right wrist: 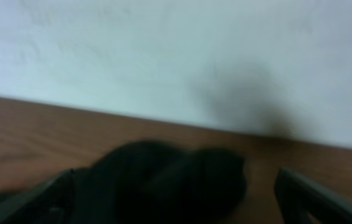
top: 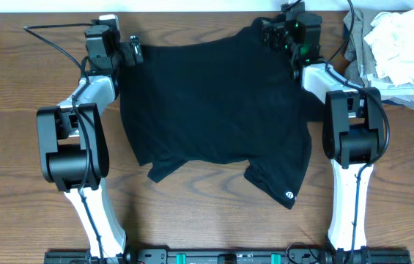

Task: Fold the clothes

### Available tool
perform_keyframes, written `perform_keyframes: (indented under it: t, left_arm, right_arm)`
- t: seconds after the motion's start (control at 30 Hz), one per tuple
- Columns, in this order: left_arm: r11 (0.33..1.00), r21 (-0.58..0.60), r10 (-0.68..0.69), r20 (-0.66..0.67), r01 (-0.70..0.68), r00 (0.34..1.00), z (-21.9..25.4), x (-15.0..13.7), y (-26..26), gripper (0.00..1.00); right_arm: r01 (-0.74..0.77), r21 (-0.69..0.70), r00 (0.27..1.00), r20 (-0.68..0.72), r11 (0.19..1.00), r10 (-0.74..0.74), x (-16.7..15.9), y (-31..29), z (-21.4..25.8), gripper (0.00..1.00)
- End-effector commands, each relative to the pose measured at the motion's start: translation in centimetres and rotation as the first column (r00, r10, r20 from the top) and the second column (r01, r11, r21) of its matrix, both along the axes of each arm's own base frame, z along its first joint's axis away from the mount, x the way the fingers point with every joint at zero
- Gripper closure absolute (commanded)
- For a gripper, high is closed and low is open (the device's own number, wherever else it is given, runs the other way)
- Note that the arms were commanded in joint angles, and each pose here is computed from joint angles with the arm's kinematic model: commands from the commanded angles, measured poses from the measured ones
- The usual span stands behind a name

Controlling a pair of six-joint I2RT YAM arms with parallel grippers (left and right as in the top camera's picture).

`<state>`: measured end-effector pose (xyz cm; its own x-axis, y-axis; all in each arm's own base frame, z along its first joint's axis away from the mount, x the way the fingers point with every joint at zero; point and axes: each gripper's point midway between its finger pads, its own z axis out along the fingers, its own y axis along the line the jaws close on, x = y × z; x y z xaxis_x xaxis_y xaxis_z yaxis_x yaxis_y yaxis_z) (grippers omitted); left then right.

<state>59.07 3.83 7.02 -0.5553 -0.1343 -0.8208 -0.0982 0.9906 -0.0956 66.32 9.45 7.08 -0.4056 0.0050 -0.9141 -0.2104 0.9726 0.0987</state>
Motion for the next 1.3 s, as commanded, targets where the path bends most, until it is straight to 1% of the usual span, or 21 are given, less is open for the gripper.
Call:
perform_keyframes:
  t: [0.0, 0.17, 0.33, 0.4, 0.47, 0.53, 0.57, 0.7, 0.87, 0.9, 0.97, 1.0, 1.07, 1.13, 1.2, 1.27]
  left_arm:
    - [1.000, 0.014, 0.010, 0.009, -0.010, 1.000, 4.2, -1.0, 0.2, 0.02]
    - [1.000, -0.006, 0.014, -0.165, -0.016, 0.986, 7.3, -6.8, -0.2, 0.02]
    - [0.995, -0.066, 0.060, -0.259, -0.080, 0.964, 12.0, -13.3, -0.7, 0.02]
    - [0.991, -0.086, 0.072, -0.299, -0.102, 0.952, 13.1, -15.8, -1.1, 0.02]
    - [0.988, -0.108, 0.065, -0.359, -0.111, 0.931, 13.3, -18.4, -1.7, 0.02]
    - [0.973, -0.158, 0.083, -0.451, -0.171, 0.889, 12.8, -21.2, -2.3, 0.02]
    - [0.967, -0.179, 0.067, -0.506, -0.180, 0.860, 12.3, -22.7, -2.8, 0.02]
    - [0.962, -0.204, 0.008, -0.641, -0.180, 0.768, 10.2, -26.4, -4.3, 0.02]
    - [0.972, -0.182, -0.037, -0.748, -0.151, 0.663, 6.3, -29.9, -6.1, 0.00]
    - [0.974, -0.177, -0.048, -0.771, -0.142, 0.635, 5.1, -30.9, -6.7, 0.04]
    - [0.973, -0.171, -0.046, -0.800, -0.153, 0.598, 3.1, -32.2, -7.2, 0.06]
    - [0.973, -0.167, -0.043, -0.813, -0.162, 0.580, 1.9, -32.9, -7.5, 0.08]
    - [0.971, -0.163, -0.038, -0.825, -0.173, 0.563, -0.1, -33.8, -7.8, 0.11]
    - [0.971, -0.163, -0.038, -0.826, -0.173, 0.562, -1.8, -34.4, -8.0, 0.13]
    - [0.972, -0.168, -0.040, -0.814, -0.168, 0.580, -3.2, -34.4, -8.0, 0.16]
    - [0.973, -0.176, -0.051, -0.789, -0.146, 0.612, -4.3, -33.9, -8.1, 0.16]
  right_arm:
    - [-0.001, 0.031, 1.000, 0.025, 1.000, 0.001, -0.5, -0.9, 6.0, 0.01]
    - [-0.053, 0.054, 0.992, -0.116, 0.997, 0.059, -5.2, -0.5, 11.0, 0.01]
    - [-0.052, 0.054, 0.975, -0.213, 0.997, 0.062, -11.6, -1.0, 17.3, 0.01]
    - [-0.049, 0.058, 0.965, -0.255, 0.997, 0.062, -14.2, -1.0, 18.8, 0.01]
    - [-0.029, 0.074, 0.944, -0.327, 0.997, 0.051, -17.1, -1.2, 19.4, 0.01]
    - [-0.001, 0.085, 0.904, -0.426, 0.996, 0.037, -20.1, -1.4, 18.9, 0.01]
    - [0.012, 0.087, 0.875, -0.483, 0.996, 0.031, -21.7, -1.6, 18.3, 0.01]
    - [0.037, 0.082, 0.773, -0.634, 0.996, 0.023, -25.7, -1.4, 16.2, 0.01]
    - [0.015, 0.048, 0.653, -0.757, 0.999, 0.026, -29.6, -0.6, 13.8, 0.01]
    - [0.007, 0.035, 0.632, -0.775, 0.999, 0.023, -30.2, -0.5, 13.3, 0.01]
    - [0.003, 0.017, 0.608, -0.794, 1.000, 0.011, -30.9, -0.5, 12.8, 0.01]
    - [-0.003, 0.010, 0.594, -0.805, 1.000, 0.010, -31.4, -0.5, 12.4, 0.03]
    - [-0.012, 0.005, 0.569, -0.822, 1.000, 0.011, -32.0, -0.4, 11.7, 0.06]
    - [-0.018, 0.001, 0.544, -0.839, 1.000, 0.011, -32.7, -0.3, 10.8, 0.10]
    - [-0.024, -0.003, 0.521, -0.854, 1.000, 0.010, -33.2, -0.2, 9.6, 0.13]
    - [-0.030, -0.006, 0.501, -0.865, 1.000, 0.009, -33.7, 0.0, 8.6, 0.16]
